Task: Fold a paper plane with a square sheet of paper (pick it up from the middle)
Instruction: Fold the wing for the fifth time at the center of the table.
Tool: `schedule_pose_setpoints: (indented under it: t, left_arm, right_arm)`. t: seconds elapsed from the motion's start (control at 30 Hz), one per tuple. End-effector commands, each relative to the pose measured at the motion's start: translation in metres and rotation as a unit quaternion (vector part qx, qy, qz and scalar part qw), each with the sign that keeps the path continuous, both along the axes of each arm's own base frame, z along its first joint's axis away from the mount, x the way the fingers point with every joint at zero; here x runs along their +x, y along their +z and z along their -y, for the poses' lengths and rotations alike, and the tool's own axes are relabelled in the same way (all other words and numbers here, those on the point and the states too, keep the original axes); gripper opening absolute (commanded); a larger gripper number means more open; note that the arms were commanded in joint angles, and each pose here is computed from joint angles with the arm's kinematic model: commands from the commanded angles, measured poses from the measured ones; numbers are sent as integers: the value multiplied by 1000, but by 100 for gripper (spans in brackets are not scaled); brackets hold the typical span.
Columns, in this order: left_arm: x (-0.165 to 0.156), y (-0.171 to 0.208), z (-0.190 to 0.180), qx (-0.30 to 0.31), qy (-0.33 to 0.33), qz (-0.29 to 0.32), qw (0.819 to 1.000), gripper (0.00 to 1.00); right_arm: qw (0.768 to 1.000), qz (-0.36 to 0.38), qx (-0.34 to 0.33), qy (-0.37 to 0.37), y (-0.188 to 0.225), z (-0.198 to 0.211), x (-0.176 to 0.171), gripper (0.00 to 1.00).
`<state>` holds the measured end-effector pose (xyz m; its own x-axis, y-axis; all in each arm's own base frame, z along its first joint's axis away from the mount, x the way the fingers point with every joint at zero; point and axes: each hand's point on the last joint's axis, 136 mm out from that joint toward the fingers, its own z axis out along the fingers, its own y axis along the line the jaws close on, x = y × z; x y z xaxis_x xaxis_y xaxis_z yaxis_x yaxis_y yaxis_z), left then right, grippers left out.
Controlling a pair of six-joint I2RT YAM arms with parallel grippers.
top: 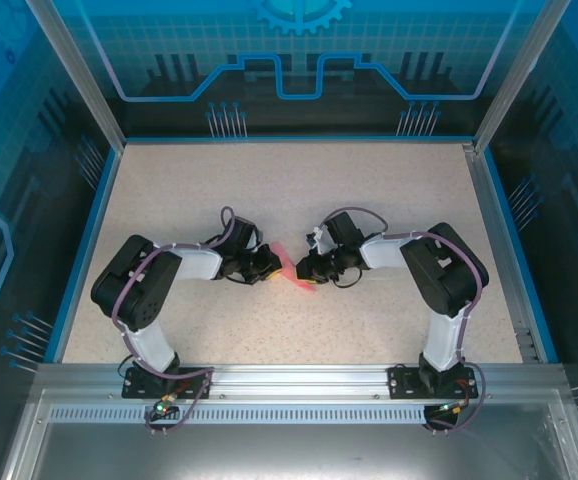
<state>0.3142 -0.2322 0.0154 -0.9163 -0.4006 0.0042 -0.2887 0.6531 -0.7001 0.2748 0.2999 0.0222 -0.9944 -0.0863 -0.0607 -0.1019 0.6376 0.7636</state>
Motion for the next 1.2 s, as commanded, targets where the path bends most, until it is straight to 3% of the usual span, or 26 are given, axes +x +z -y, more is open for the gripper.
schedule_pose_setpoints:
  t: [0.0, 0.17, 0.47, 1.17]
  left_arm:
    - [1, -5, 1, 15, -7, -4, 1000, 10]
    - [4, 7, 5, 2, -15, 10, 1000, 11]
    - [6, 40, 8, -18, -25, 59, 998, 18]
    - [-7, 21, 20, -45, -34, 50, 997, 16]
  right_arm:
    - [1000, -8, -18, -6, -4, 12, -5, 12]
    - [1000, -9, -12, -14, -5, 11, -2, 7]
    - [998, -46, -17, -37, -24, 21, -12, 7]
    - [993, -50, 63, -91, -8, 19, 4, 1]
